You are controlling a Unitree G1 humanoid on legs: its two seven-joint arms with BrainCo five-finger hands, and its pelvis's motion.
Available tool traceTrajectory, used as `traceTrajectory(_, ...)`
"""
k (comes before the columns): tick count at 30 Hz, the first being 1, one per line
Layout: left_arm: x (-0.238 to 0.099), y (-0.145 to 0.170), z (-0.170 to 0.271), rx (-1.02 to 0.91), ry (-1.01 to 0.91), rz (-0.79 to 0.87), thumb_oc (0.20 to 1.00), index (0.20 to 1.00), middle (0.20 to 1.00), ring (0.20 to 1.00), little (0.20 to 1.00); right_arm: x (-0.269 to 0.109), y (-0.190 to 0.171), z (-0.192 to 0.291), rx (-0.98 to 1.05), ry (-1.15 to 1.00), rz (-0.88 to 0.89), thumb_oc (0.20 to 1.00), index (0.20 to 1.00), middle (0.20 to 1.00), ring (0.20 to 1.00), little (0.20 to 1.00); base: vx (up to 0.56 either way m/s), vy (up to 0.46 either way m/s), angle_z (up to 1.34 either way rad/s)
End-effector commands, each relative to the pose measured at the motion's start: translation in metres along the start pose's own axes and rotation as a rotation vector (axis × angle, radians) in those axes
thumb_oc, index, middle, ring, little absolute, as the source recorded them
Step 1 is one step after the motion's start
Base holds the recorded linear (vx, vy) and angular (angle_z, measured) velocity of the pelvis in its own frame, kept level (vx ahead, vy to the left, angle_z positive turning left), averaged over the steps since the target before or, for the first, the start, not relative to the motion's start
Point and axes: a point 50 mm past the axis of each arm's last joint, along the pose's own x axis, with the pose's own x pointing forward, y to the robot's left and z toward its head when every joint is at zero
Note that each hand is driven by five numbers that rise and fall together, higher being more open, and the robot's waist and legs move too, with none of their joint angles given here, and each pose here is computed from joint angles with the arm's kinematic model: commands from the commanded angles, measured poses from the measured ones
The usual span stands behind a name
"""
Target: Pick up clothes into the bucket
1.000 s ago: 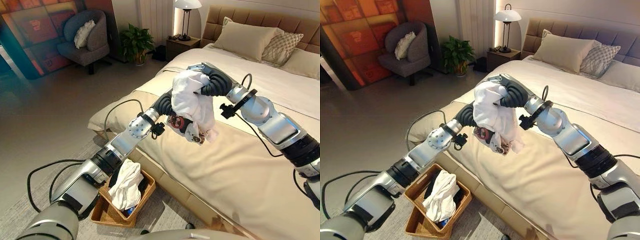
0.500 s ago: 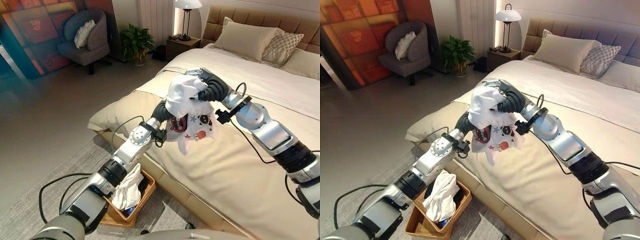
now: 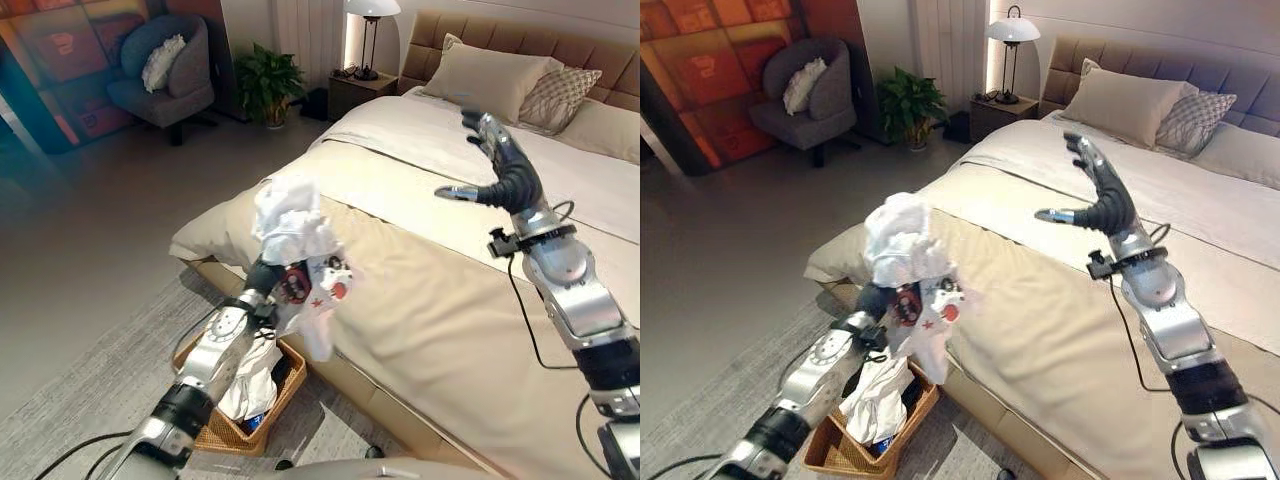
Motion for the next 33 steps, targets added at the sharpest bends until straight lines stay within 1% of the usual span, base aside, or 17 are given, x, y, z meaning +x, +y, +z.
traceTrajectory(1, 0.007, 0.021, 0.043, 0.065, -0.186, 0.066, 0.2, 0.2, 0.2, 0.2, 0.2, -0.012, -0.01, -0.018, 0.002, 0.066, -0.097, 1.0, 1.0, 1.0, 1.0, 1.0, 0.0, 0.0, 0.0)
traceTrajectory(3, -0.004, 0.043, 0.041, 0.091, -0.188, 0.173, 0.2, 0.2, 0.2, 0.2, 0.2, -0.038, -0.01, -0.05, 0.06, 0.211, -0.176, 1.0, 1.0, 1.0, 1.0, 1.0, -0.03, 0.02, 0.01)
traceTrajectory(4, -0.014, 0.066, 0.041, 0.13, -0.185, 0.288, 0.2, 0.2, 0.2, 0.2, 0.2, -0.067, -0.009, -0.081, 0.09, 0.366, -0.245, 1.0, 1.0, 1.0, 1.0, 1.0, -0.06, 0.032, 0.0)
traceTrajectory(5, -0.014, 0.067, 0.041, 0.132, -0.185, 0.289, 0.2, 0.2, 0.2, 0.2, 0.2, -0.067, -0.009, -0.081, 0.09, 0.366, -0.244, 1.0, 1.0, 1.0, 1.0, 1.0, -0.08, 0.038, 0.0)
traceTrajectory(6, -0.018, 0.074, 0.044, 0.149, -0.195, 0.328, 0.2, 0.2, 0.2, 0.2, 0.2, -0.075, -0.007, -0.09, 0.113, 0.412, -0.265, 1.0, 1.0, 1.0, 1.0, 1.0, -0.06, 0.03, 0.0)
traceTrajectory(8, -0.026, 0.088, 0.044, 0.169, -0.197, 0.41, 0.2, 0.2, 0.2, 0.2, 0.2, -0.103, -0.002, -0.113, 0.139, 0.546, -0.305, 1.0, 1.0, 1.0, 1.0, 1.0, -0.09, 0.05, -0.02)
traceTrajectory(9, -0.031, 0.099, 0.047, 0.182, -0.212, 0.483, 0.2, 0.2, 0.2, 0.2, 0.2, -0.125, 0.003, -0.13, 0.17, 0.651, -0.337, 1.0, 1.0, 1.0, 1.0, 1.0, -0.09, 0.046, -0.06)
traceTrajectory(10, -0.031, 0.1, 0.047, 0.182, -0.213, 0.484, 0.2, 0.2, 0.2, 0.2, 0.2, -0.124, 0.004, -0.131, 0.171, 0.649, -0.337, 1.0, 1.0, 1.0, 1.0, 1.0, -0.12, 0.054, -0.08)
traceTrajectory(12, -0.032, 0.106, 0.052, 0.18, -0.236, 0.527, 0.2, 0.2, 0.2, 0.2, 0.2, -0.137, 0.013, -0.141, 0.188, 0.72, -0.32, 1.0, 1.0, 1.0, 1.0, 1.0, -0.19, 0.067, -0.03)
traceTrajectory(13, -0.032, 0.112, 0.057, 0.178, -0.254, 0.563, 0.2, 0.2, 0.2, 0.2, 0.2, -0.15, 0.023, -0.152, 0.207, 0.798, -0.293, 1.0, 1.0, 1.0, 1.0, 1.0, -0.25, 0.09, 0.0)
traceTrajectory(16, -0.031, 0.119, 0.061, 0.164, -0.274, 0.606, 0.2, 0.2, 0.2, 0.2, 0.2, -0.159, 0.036, -0.161, 0.201, 0.86, -0.214, 1.0, 1.0, 1.0, 1.0, 1.0, -0.14, 0.058, -0.02)
traceTrajectory(23, -0.026, 0.125, 0.067, 0.145, -0.295, 0.681, 0.2, 0.2, 0.2, 0.2, 0.2, -0.171, 0.045, -0.171, 0.132, 0.939, -0.127, 1.0, 1.0, 1.0, 1.0, 1.0, -0.08, 0.016, -0.08)
traceTrajectory(27, -0.012, 0.126, 0.09, 0.162, -0.354, 0.696, 0.2, 0.2, 0.2, 0.2, 0.2, -0.163, 0.041, -0.168, 0.105, 0.901, -0.133, 1.0, 1.0, 1.0, 1.0, 1.0, -0.14, -0.035, -0.01)
traceTrajectory(28, -0.003, 0.124, 0.104, 0.202, -0.368, 0.694, 0.2, 0.2, 0.2, 0.2, 0.2, -0.163, 0.041, -0.168, 0.097, 0.899, -0.142, 1.0, 1.0, 1.0, 1.0, 1.0, -0.11, -0.062, 0.12)
traceTrajectory(30, 0.005, 0.126, 0.12, 0.254, -0.378, 0.702, 0.2, 0.2, 0.2, 0.2, 0.2, -0.158, 0.038, -0.167, 0.088, 0.883, -0.148, 1.0, 1.0, 1.0, 1.0, 1.0, -0.13, -0.029, 0.16)
traceTrajectory(32, 0.012, 0.124, 0.138, 0.277, -0.412, 0.695, 0.2, 0.2, 0.2, 0.2, 0.2, -0.15, 0.036, -0.164, 0.091, 0.853, -0.155, 1.0, 1.0, 1.0, 1.0, 1.0, -0.11, -0.002, 0.12)
traceTrajectory(33, 0.013, 0.124, 0.138, 0.277, -0.413, 0.694, 0.2, 0.2, 0.2, 0.2, 0.2, -0.15, 0.036, -0.164, 0.092, 0.853, -0.156, 1.0, 1.0, 1.0, 1.0, 1.0, -0.07, -0.007, 0.01)
